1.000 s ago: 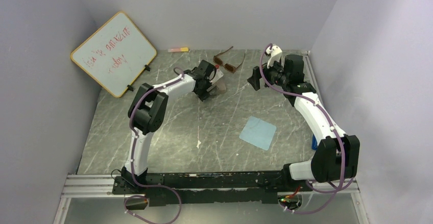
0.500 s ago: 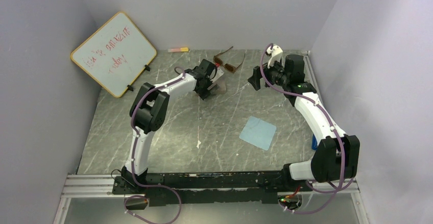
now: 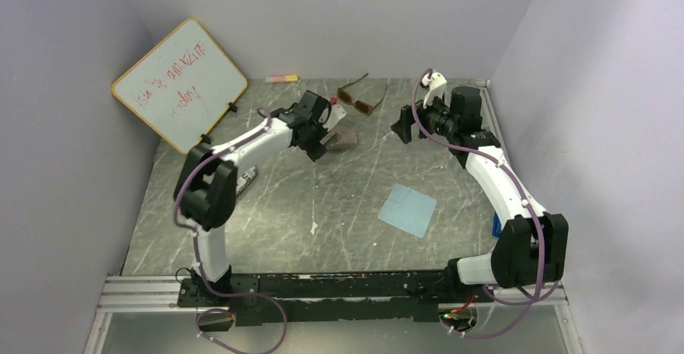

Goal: Organize the sunglasses
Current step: Adjust the sunglasses case at the center of the board, then pick up the sunglasses case from the center of the board.

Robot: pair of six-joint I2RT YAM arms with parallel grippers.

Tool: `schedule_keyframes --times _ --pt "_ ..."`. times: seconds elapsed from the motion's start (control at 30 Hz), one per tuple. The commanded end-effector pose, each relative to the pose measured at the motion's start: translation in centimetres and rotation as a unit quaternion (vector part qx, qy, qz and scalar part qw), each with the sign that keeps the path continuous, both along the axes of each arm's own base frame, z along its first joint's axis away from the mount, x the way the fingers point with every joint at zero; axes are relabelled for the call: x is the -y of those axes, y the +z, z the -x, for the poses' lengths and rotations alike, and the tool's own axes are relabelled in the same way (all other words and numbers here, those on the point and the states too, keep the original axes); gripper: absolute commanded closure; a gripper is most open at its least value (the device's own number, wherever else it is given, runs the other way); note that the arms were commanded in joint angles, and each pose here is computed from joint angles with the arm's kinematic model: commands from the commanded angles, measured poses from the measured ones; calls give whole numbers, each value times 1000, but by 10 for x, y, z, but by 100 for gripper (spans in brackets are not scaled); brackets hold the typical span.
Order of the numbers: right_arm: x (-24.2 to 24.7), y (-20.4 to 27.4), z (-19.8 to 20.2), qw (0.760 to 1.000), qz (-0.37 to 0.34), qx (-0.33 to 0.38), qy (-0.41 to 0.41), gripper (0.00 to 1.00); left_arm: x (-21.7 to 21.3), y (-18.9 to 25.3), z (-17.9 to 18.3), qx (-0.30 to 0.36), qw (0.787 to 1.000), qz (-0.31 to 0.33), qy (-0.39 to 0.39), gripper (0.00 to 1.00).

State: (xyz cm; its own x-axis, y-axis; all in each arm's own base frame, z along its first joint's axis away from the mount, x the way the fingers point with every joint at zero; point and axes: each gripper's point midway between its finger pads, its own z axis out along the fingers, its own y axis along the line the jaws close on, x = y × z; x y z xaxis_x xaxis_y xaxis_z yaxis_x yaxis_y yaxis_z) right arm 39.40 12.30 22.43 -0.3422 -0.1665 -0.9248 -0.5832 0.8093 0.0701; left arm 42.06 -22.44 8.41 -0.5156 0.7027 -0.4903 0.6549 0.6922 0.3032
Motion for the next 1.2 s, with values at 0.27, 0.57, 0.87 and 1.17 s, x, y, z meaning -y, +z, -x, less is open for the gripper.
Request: schedule_keyframes --times 0.27,0.57,0.87,1.17 --pt "-15 7 5 998 -27 16 47 0 -97 57 66 -48 998 44 23 3" --pt "-17 4 6 998 -32 10 52 0 -196 40 92 -85 990 39 102 3" --pt "-17 3 6 998 -33 10 54 0 -208 6 114 -151 980 76 104 3" --pt "-18 2 6 998 -34 8 55 0 -224 -24 114 -141 981 40 129 3"
